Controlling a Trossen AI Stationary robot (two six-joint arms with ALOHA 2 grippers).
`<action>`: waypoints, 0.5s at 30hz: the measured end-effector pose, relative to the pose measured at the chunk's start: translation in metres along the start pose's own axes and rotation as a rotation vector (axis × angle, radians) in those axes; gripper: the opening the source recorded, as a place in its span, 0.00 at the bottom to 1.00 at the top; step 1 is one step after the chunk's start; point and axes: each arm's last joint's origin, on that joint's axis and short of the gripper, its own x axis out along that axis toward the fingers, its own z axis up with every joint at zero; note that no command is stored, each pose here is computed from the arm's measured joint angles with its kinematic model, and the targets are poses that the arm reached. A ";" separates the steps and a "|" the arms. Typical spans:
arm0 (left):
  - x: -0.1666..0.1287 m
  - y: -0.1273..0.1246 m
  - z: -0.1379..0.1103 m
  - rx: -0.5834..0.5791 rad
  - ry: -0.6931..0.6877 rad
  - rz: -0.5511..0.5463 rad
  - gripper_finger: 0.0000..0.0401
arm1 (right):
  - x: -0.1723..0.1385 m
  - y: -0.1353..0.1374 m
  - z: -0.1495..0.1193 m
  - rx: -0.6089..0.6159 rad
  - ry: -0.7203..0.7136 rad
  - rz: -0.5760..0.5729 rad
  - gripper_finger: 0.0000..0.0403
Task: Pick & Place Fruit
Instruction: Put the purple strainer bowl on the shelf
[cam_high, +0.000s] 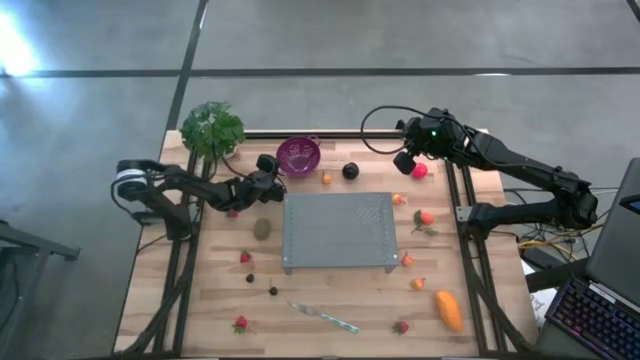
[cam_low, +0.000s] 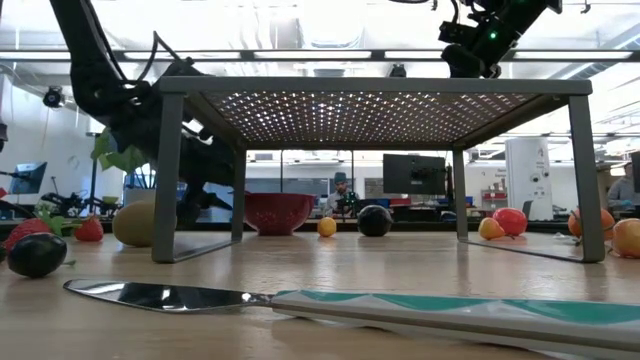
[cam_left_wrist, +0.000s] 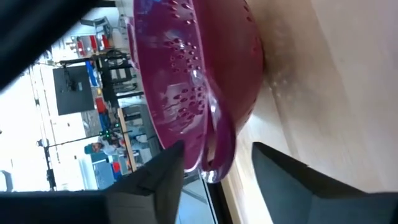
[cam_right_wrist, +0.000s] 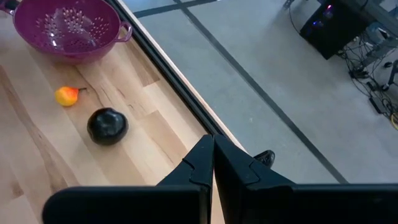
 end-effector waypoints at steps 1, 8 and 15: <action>0.000 0.000 0.000 -0.001 -0.002 0.001 0.42 | 0.000 0.000 0.000 0.000 0.000 0.000 0.02; -0.005 0.000 0.006 0.005 -0.017 0.011 0.24 | 0.002 0.001 -0.002 -0.003 0.009 0.001 0.02; -0.007 0.001 0.007 -0.011 -0.017 0.027 0.08 | 0.004 -0.002 -0.004 0.009 0.019 -0.012 0.02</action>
